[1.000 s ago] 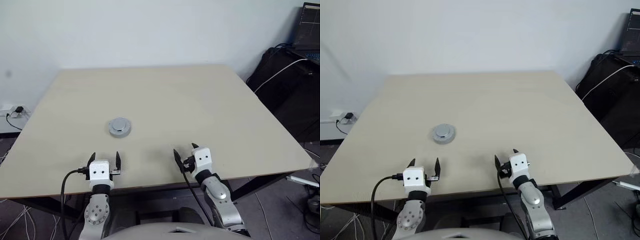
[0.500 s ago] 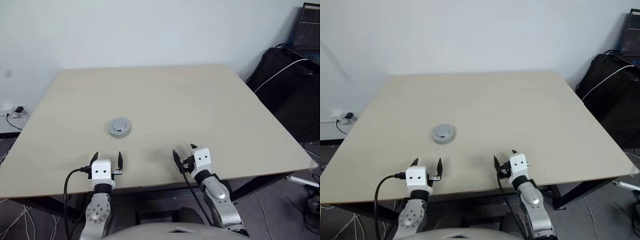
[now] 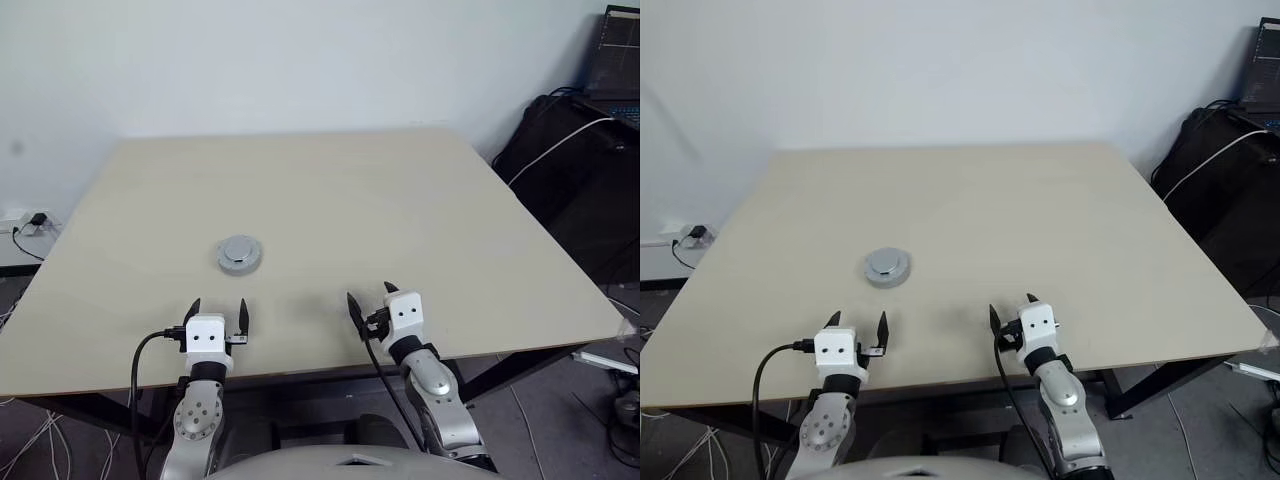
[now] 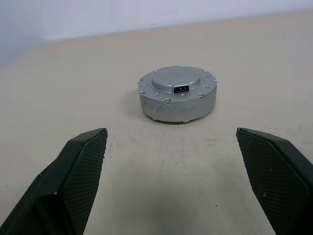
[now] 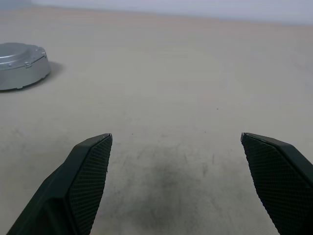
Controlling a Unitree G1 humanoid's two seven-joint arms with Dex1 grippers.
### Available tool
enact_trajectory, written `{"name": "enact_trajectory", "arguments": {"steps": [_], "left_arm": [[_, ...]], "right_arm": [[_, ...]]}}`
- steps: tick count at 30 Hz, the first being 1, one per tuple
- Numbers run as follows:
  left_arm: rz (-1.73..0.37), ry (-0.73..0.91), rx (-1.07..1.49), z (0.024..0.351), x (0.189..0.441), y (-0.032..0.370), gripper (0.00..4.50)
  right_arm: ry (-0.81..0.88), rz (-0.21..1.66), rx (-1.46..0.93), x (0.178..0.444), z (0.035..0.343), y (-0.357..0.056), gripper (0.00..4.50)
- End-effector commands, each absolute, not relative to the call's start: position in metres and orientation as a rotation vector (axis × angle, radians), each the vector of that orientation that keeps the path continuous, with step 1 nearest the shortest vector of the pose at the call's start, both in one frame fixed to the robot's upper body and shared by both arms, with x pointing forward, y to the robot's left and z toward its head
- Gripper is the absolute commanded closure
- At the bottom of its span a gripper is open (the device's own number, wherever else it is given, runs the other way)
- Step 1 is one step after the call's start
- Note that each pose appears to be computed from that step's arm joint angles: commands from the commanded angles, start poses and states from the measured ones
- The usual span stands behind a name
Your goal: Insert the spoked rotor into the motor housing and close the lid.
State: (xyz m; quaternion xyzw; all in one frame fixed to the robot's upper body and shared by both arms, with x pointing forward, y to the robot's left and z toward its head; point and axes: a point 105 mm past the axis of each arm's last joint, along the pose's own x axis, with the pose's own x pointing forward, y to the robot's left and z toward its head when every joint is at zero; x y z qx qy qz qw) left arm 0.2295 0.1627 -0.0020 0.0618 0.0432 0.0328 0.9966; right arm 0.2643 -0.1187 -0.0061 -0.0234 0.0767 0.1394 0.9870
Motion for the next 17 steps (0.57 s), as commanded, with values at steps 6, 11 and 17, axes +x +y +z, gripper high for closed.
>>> {"name": "enact_trajectory", "arguments": {"steps": [6, 11, 17], "left_arm": [[0.066, 0.050, 0.118, 0.0072, 0.2344, 0.1614, 0.04], [0.067, 0.047, 0.119, 0.0080, 0.2355, 0.1608, 0.04], [0.067, 0.045, 0.122, 0.0089, 0.2358, 0.1604, 0.04]], "right_arm": [[0.089, 0.272, -0.056, 0.2724, 0.0077, -0.1192, 0.00], [0.089, 0.277, -0.057, 0.2738, 0.0078, -0.1183, 0.00], [0.086, 0.283, -0.058, 0.2746, 0.0083, -0.1168, 0.00]]}}
